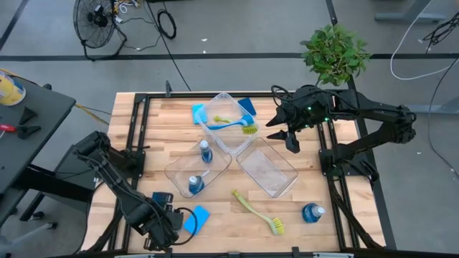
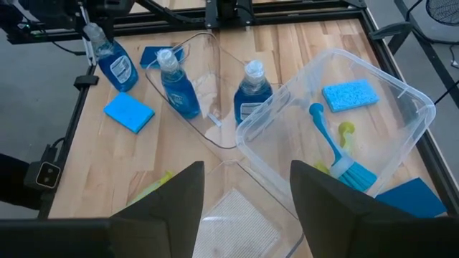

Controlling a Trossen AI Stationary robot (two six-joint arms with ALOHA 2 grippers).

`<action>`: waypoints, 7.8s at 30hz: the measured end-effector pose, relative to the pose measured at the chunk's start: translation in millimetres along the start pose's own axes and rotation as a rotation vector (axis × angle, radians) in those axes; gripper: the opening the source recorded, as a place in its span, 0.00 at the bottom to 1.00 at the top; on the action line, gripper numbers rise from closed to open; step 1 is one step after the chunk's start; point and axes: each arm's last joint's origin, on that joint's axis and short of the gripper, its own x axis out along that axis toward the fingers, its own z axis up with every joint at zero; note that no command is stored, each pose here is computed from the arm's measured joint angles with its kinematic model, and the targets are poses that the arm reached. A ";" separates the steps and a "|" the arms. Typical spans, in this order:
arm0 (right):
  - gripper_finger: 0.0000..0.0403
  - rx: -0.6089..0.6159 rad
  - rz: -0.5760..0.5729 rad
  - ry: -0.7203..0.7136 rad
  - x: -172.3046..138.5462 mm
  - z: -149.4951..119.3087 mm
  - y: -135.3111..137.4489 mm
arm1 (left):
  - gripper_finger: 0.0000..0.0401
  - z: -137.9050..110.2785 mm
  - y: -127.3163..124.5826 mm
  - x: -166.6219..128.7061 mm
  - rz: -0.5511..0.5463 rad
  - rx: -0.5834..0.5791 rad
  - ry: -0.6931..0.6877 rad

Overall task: Pick & Place Kitchen Sink Supplies
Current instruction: Put the blue dishwashing liquid into the left transparent bin, then put the blue sponge into the right transparent bin

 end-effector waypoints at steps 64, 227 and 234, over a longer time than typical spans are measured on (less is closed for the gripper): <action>0.52 -0.035 -0.001 -0.001 0.0 0.1 0.0 | 0.35 -37.5 143.4 -160.8 0.105 -0.347 -0.300; 0.52 0.010 -0.078 0.001 -0.1 -0.2 -2.3 | 0.70 -0.2 272.5 -140.1 0.545 -0.793 -0.207; 0.52 0.030 -0.078 -0.001 -0.1 -0.1 -2.3 | 0.70 -5.4 312.6 -148.3 0.561 -0.786 -0.260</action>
